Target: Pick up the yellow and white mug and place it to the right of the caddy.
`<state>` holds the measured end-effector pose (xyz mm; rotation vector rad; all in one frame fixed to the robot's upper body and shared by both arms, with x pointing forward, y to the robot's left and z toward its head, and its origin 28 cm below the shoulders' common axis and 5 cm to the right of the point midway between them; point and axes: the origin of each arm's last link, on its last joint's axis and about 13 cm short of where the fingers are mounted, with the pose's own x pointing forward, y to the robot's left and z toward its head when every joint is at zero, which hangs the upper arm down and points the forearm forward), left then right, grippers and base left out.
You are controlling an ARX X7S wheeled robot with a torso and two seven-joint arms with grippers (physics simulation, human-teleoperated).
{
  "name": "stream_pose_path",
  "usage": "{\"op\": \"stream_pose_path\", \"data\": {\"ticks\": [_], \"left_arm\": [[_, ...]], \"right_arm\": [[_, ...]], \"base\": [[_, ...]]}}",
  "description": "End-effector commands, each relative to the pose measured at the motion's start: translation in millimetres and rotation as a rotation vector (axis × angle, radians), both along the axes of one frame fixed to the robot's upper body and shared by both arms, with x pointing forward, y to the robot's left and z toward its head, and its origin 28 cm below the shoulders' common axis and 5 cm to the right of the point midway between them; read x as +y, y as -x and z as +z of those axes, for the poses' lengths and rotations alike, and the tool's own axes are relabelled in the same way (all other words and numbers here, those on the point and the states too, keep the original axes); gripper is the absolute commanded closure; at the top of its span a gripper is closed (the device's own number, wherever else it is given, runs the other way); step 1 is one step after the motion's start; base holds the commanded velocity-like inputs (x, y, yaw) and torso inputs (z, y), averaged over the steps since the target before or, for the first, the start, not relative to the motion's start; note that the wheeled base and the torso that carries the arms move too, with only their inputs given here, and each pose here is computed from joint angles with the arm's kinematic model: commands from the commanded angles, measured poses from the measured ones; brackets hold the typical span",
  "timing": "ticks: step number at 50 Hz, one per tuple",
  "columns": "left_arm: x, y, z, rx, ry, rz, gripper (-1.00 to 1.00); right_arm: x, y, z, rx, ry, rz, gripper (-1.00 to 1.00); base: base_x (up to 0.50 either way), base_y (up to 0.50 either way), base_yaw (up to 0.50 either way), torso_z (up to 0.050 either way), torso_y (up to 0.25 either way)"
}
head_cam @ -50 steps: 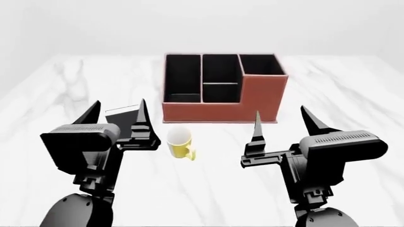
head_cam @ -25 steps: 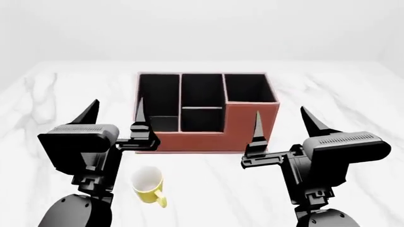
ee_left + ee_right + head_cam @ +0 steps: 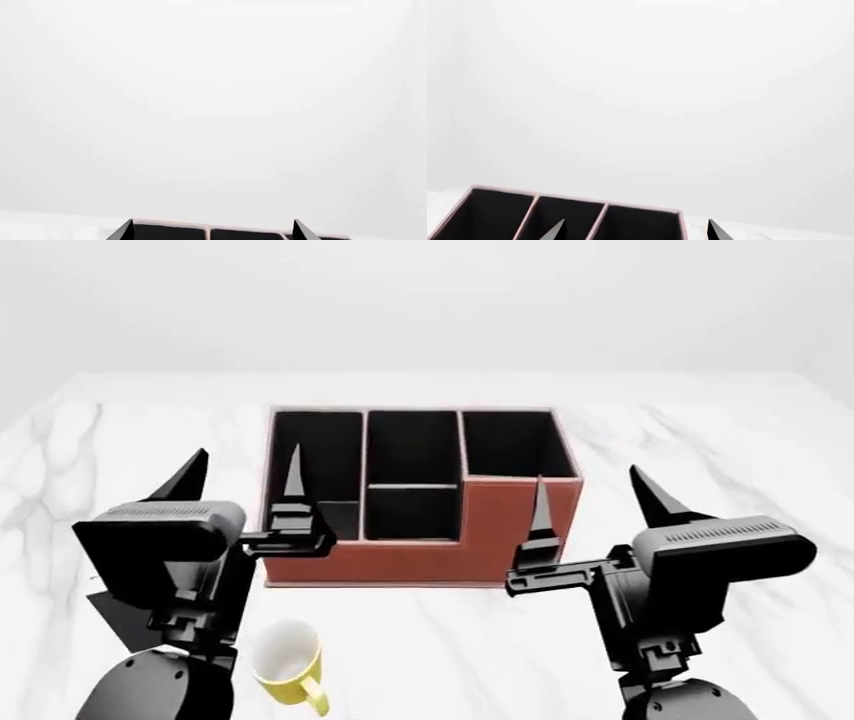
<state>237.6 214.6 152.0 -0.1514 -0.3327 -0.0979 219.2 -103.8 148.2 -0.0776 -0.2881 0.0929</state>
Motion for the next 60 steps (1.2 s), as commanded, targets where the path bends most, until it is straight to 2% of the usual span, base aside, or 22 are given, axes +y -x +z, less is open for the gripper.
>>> {"op": "stream_pose_path", "data": {"ticks": [1, 17, 28, 30, 37, 48, 52, 60], "left_arm": [[0.4, 2.2, 1.4, -0.014, -0.004, -0.014, -1.0], [2.5, 1.1, 2.8, -0.02, 0.004, 0.011, -1.0], [3.7, 0.9, 5.0, -0.017, -0.002, 0.015, -1.0], [4.2, 1.4, 6.7, -0.023, -0.004, 0.017, -1.0], [6.1, 3.4, 12.1, -0.047, -0.022, 0.043, -1.0], [8.0, 3.5, 14.9, -0.056, -0.029, 0.048, -1.0], [8.6, 3.2, 16.0, -0.062, -0.032, 0.059, -1.0], [10.0, 2.0, 17.0, -0.06, -0.026, 0.076, -1.0]], "right_arm": [[1.4, -0.3, 0.1, 0.007, 0.012, 0.012, -1.0], [3.3, 1.2, 1.9, 0.004, 0.034, 0.034, -1.0], [18.8, 2.0, 9.2, 0.062, 0.158, 0.161, -1.0], [24.7, 2.1, 8.0, 0.112, 0.196, 0.212, -1.0], [41.8, 4.4, 3.3, 0.168, 0.31, 0.371, -1.0], [52.4, 10.8, -6.1, 0.293, 0.342, 0.639, -1.0], [53.9, 13.3, -6.7, 0.301, 0.358, 0.669, -1.0], [59.6, 22.8, -8.4, 0.32, 0.331, 0.734, -1.0]], "base": [[0.0, 0.0, 0.0, 0.0, -0.148], [0.0, 0.0, 0.0, 0.007, -0.25], [0.0, 0.0, 0.0, 0.0, 0.0], [0.0, 0.0, 0.0, 0.0, 0.0], [0.0, 0.0, 0.0, 0.0, 0.0], [0.0, 0.0, 0.0, 0.0, 0.0], [0.0, 0.0, 0.0, 0.0, 0.0], [0.0, 0.0, 0.0, 0.0, 0.0]]}}
